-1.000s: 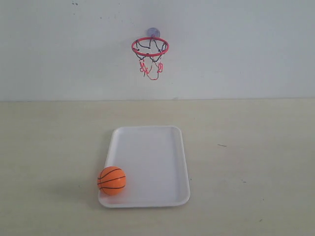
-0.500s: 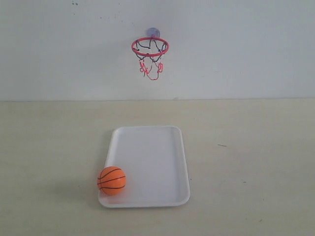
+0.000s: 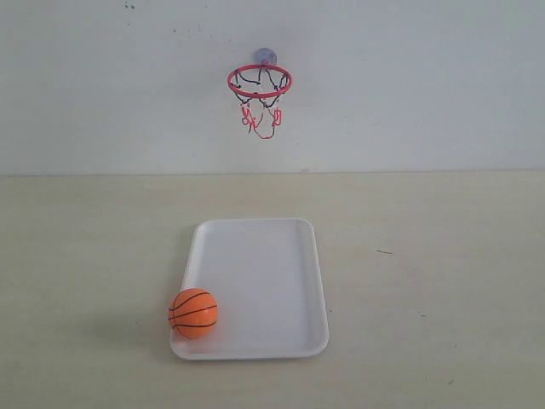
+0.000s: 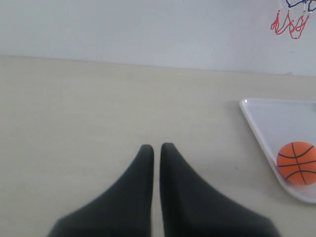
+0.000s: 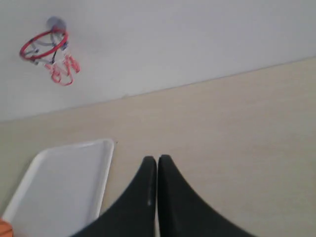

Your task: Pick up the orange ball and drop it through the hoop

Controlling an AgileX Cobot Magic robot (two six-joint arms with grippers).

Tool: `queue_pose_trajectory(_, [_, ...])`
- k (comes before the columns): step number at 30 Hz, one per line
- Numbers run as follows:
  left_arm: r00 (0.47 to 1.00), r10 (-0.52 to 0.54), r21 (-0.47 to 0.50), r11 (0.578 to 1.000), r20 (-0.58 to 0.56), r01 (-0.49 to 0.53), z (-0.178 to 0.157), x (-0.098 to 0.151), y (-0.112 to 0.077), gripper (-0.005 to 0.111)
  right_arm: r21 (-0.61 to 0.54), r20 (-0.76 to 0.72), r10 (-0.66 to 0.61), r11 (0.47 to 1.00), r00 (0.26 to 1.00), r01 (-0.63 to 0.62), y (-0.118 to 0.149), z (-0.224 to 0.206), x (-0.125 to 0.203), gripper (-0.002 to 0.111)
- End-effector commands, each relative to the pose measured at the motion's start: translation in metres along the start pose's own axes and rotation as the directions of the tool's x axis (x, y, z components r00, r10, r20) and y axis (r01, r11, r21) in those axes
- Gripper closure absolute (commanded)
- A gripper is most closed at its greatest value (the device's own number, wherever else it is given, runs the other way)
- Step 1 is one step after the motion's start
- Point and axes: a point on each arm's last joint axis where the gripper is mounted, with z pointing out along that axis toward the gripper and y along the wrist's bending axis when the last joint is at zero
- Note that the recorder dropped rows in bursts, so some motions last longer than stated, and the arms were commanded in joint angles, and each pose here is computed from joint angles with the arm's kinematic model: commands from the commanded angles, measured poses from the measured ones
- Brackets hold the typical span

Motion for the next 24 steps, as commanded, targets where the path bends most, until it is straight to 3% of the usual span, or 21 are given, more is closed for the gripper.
queue_pose_trajectory(1, [1.0,-0.011,-0.002,1.0,0.006,0.011,0.0,0.0,0.0,0.103,-0.15,-0.063,-0.195,0.972,0.979,0.183,0.03,0.014,-0.001,0.109])
queue_pose_trajectory(6, [1.0,-0.011,-0.002,1.0,0.006,0.011,0.0,0.0,0.0,0.103,-0.321,-0.221,-0.39,0.895,0.894,0.311,0.072,0.036,-0.001,0.109])
queue_pose_trajectory(12, [1.0,-0.011,-0.002,1.0,0.006,0.011,0.0,0.0,0.0,0.103,-0.475,-0.409,-0.585,0.792,0.701,0.385,0.116,0.064,-0.006,0.109])
queue_pose_trajectory(18, [1.0,-0.011,-0.002,1.0,0.006,0.011,0.0,0.0,0.0,0.103,-0.558,-0.454,-0.66,0.734,0.599,0.386,0.153,0.086,-0.006,0.106])
queue_pose_trajectory(21, [1.0,-0.011,-0.002,1.0,0.006,0.011,0.0,0.0,0.0,0.103,-0.592,-0.464,-0.689,0.708,0.556,0.385,0.168,0.096,-0.001,0.094])
queue_pose_trajectory(24, [1.0,-0.011,-0.002,1.0,0.006,0.011,0.0,0.0,0.0,0.103,-0.564,-0.528,-0.64,0.756,0.558,0.332,0.181,0.111,0.009,0.067])
